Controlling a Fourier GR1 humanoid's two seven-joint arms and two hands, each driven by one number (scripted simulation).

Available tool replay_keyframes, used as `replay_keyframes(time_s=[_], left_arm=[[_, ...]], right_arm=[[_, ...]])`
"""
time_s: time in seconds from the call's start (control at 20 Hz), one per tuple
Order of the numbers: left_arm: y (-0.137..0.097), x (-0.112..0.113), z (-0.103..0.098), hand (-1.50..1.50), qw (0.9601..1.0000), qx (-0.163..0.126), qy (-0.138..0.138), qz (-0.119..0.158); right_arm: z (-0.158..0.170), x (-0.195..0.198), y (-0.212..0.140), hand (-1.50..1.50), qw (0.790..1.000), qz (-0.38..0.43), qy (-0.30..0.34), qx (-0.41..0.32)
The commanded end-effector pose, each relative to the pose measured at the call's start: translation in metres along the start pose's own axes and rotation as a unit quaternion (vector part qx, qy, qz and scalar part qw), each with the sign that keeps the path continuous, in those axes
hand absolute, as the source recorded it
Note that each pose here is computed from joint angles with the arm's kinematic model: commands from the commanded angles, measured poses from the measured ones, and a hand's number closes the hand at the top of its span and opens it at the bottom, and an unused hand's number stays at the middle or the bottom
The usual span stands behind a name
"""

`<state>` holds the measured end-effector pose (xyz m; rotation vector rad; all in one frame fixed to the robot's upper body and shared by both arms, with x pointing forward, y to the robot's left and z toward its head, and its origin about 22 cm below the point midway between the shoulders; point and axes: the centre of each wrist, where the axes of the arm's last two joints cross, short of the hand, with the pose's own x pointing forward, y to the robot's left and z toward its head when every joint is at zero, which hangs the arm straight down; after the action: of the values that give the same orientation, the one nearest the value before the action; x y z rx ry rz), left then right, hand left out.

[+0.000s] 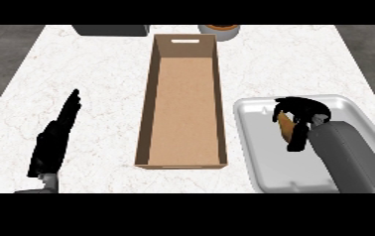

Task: Pick the pear from the tray and place it in the cardboard box

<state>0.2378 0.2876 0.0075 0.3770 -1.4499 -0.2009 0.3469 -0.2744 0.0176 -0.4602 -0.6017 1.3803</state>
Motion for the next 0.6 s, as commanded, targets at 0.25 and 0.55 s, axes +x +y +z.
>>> replay_keyframes(time_s=[0.25,0.55], left_arm=[[0.001,0.006,-0.004,0.00,0.9999,0.010,0.001,-0.003],[0.025,-0.020,0.011,0.00,0.9982,0.046,0.039,-0.001]], right_arm=[[-0.009,0.013,0.021,1.50,0.992,-0.008,0.037,-0.122],[0.011,0.029,0.066,1.50,0.939,-0.119,0.184,-0.265]])
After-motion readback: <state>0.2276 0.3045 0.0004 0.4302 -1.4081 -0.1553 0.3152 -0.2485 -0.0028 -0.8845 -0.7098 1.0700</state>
